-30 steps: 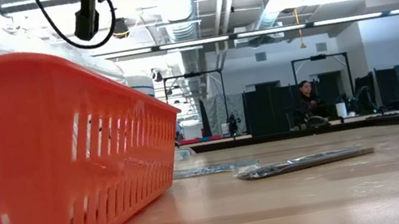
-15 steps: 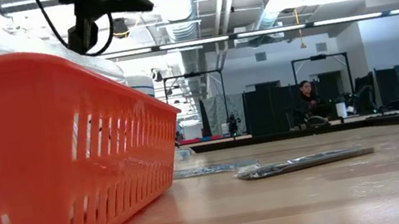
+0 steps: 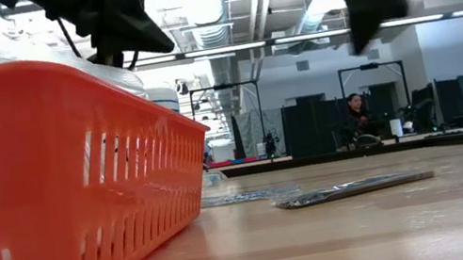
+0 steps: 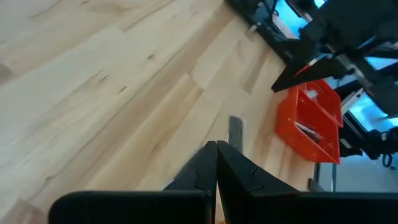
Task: Pick & Place Travel size toiletries
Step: Put the orange toothbrush into the green basket
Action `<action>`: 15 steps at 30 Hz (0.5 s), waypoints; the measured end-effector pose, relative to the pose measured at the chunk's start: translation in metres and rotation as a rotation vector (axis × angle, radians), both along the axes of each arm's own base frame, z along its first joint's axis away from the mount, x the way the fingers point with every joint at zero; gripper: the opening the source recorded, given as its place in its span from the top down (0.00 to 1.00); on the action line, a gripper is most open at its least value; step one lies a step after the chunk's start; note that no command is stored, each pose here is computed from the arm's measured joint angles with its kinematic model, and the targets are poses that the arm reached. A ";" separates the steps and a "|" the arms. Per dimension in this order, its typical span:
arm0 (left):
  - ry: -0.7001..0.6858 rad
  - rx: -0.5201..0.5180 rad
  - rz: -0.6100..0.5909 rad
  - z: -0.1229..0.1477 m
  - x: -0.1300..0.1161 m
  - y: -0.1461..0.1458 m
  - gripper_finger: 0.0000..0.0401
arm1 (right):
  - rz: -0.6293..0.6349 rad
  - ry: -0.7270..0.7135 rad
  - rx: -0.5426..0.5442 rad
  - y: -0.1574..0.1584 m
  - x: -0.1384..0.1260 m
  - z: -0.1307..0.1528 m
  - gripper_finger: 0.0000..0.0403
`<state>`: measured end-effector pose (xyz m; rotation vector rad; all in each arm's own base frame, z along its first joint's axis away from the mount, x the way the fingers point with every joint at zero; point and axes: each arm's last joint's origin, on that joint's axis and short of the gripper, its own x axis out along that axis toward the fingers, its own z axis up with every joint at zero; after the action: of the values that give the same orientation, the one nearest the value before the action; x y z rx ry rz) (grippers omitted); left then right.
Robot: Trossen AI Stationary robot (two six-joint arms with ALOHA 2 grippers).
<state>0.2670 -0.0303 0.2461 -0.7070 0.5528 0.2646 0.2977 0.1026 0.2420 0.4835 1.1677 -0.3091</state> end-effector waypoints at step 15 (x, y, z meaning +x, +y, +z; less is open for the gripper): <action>0.225 -0.045 0.093 -0.017 -0.013 0.014 1.00 | 0.018 -0.390 0.107 -0.064 0.022 0.049 1.00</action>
<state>0.2536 -0.0167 0.2294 -0.7519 0.7426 0.4225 0.3195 0.0382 0.2905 0.5972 0.8101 -0.1279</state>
